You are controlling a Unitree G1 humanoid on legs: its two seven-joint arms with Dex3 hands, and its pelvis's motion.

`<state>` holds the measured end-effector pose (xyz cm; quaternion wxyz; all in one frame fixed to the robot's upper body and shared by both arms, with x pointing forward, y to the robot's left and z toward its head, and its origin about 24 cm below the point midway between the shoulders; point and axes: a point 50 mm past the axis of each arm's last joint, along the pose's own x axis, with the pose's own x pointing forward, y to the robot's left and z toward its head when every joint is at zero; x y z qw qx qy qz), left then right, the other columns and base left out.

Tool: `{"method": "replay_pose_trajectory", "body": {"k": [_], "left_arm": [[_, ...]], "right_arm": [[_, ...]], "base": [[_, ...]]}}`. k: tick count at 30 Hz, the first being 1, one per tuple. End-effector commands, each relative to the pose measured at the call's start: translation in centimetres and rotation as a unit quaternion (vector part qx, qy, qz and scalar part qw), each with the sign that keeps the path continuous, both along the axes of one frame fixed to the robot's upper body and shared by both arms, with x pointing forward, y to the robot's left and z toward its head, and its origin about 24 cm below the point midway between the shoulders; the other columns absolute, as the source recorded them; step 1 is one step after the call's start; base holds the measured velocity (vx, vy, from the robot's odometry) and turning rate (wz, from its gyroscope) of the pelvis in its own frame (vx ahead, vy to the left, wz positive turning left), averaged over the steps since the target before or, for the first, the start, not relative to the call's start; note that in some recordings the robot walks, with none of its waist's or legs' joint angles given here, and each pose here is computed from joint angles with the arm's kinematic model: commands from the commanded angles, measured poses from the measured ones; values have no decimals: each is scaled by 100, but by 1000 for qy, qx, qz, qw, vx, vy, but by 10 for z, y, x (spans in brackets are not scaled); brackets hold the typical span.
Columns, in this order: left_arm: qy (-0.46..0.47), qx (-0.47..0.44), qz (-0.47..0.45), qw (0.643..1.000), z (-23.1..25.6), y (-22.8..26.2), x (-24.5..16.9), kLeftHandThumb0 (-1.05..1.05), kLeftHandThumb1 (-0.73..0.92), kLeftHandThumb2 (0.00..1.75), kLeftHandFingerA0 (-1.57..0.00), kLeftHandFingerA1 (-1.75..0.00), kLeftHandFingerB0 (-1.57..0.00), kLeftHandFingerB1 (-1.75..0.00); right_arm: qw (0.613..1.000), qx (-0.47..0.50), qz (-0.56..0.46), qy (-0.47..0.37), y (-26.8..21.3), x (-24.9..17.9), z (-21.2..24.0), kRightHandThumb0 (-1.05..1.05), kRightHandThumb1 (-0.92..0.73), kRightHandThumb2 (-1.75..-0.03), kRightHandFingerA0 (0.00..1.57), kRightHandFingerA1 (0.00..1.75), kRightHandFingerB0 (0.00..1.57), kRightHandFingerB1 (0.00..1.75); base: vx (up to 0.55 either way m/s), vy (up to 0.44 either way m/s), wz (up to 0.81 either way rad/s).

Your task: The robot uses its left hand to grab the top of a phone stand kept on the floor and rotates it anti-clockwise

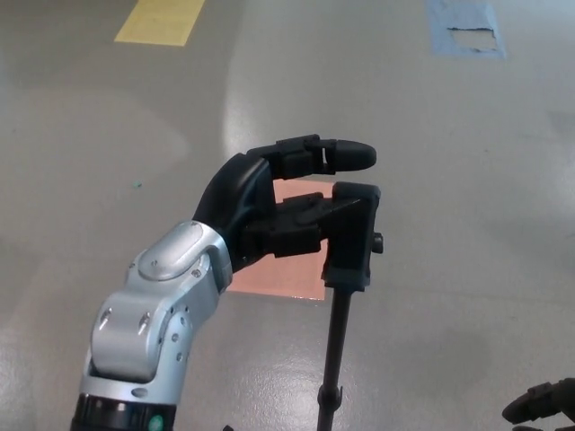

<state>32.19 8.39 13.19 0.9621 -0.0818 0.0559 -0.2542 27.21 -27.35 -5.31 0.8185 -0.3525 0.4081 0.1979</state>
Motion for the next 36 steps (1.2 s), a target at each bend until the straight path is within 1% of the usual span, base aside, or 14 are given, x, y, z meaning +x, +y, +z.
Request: {"method": "replay_pose_trajectory", "body": {"k": [1, 5, 10, 18, 23, 24, 29, 30, 31, 32, 33, 34, 35, 36], "left_arm": [[200, -10, -28, 979, -22, 4, -7, -15, 61, 58, -82, -55, -78, -53], [206, -9, -29, 978, -23, 4, -7, -15, 61, 58, -83, -55, -79, -53], [209, -8, -29, 977, -22, 3, -8, -15, 62, 57, -83, -57, -75, -53], [217, -5, -30, 976, -22, 4, -7, -15, 64, 58, -85, -57, -76, -53], [222, -3, -30, 975, -23, 4, -7, -16, 64, 58, -88, -58, -75, -53], [224, -2, -32, 974, -23, 3, -7, -16, 65, 58, -88, -58, -73, -52], [225, 2, -37, 974, -24, 3, -7, -18, 66, 58, -88, -58, -74, -53], [226, 3, -37, 973, -24, 3, -8, -16, 66, 58, -87, -59, -72, -53], [227, 3, -38, 973, -24, 3, -8, -16, 66, 58, -87, -59, -72, -53], [227, 3, -39, 973, -24, 3, -8, -16, 66, 59, -86, -59, -70, -53], [227, 2, -41, 973, -24, 3, -8, -16, 66, 59, -86, -59, -70, -53], [229, 0, -40, 973, -24, 3, -8, -15, 66, 58, -87, -60, -68, -52], [232, -1, -40, 972, -24, 3, -7, -15, 66, 58, -87, -60, -68, -52], [235, -2, -40, 971, -25, 3, -7, -15, 65, 58, -86, -60, -70, -53]], "right_arm": [[1000, -7, -7, -10, -4, 11, 12, -50, -83, -65, 54, 45, 34, 33], [1000, -7, -7, -10, -4, 11, 12, -50, -82, -65, 54, 45, 34, 33], [1000, -9, -1, -14, -4, 12, 13, -50, -83, -65, 55, 46, 34, 33], [1000, -11, -2, -15, -4, 13, 13, -50, -82, -65, 54, 46, 34, 33], [1000, -11, -5, -15, -4, 13, 13, -51, -82, -64, 57, 46, 34, 32], [1000, -10, -6, -15, -4, 13, 13, -55, -68, -94, 49, 58, 29, 47], [1000, -7, -6, -16, -3, 13, 13, -55, -68, -94, 49, 58, 29, 47], [1000, -8, -5, -16, -3, 14, 14, -50, -82, -65, 56, 47, 35, 33], [1000, -8, -5, -16, -3, 14, 14, -50, -82, -65, 56, 47, 35, 33], [1000, -9, -4, -16, -3, 14, 14, -53, -76, -67, 55, 48, 33, 35], [1000, -10, -3, -17, -2, 15, 14, -53, -76, -67, 55, 48, 33, 35], [1000, -11, -3, -17, -2, 15, 14, -55, -69, -94, 49, 58, 28, 47], [1000, -11, -3, -16, -2, 15, 14, -55, -69, -94, 49, 58, 28, 47], [1000, -11, -3, -16, -2, 15, 14, -50, -83, -64, 56, 46, 34, 33]], "base": [[0, 0, 0], [0, 0, 0], [0, 0, 0], [0, 0, 0], [0, 0, 0], [0, 0, 0], [0, 0, 0], [0, 0, 0], [0, 0, 0], [0, 0, 0], [0, 0, 0], [0, 0, 0], [0, 0, 0], [0, 0, 0]]}}
